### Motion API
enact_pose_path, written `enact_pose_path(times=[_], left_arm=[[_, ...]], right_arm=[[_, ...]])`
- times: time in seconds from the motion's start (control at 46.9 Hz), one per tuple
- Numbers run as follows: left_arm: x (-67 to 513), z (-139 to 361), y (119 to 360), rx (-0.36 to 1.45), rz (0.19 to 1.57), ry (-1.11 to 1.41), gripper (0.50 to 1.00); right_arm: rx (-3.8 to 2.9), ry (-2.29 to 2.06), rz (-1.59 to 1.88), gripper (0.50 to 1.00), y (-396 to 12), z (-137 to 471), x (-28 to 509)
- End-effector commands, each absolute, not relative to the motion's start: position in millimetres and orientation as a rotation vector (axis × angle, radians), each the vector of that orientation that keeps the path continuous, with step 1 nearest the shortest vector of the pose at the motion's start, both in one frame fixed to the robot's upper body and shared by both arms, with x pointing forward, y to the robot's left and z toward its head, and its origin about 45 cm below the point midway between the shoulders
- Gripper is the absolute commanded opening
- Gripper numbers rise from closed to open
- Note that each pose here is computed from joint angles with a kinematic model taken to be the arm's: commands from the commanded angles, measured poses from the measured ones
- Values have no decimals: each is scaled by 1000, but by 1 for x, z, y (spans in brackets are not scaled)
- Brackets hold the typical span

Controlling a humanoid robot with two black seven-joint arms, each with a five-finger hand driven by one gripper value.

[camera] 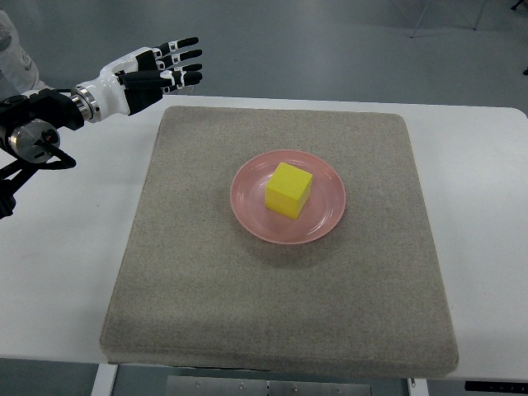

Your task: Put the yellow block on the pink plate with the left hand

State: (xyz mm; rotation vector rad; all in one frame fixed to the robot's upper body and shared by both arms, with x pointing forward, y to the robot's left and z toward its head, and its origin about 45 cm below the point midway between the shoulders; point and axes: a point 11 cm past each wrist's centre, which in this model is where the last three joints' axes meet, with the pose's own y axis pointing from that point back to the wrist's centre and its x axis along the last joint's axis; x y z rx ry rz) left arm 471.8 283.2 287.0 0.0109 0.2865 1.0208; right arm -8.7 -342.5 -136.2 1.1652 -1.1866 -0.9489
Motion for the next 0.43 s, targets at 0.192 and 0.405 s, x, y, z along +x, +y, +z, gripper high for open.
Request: enact_pose_path(times=[0.192,0.405], left_arm=[[469,271,282,-49,1038,386,992],[465,261,287,-55,1050,412,992]], right_arm=[[1159,-1182,-955,924,-343,-136,-14],[1157,-1183,-953,924,-343,-136,-15]])
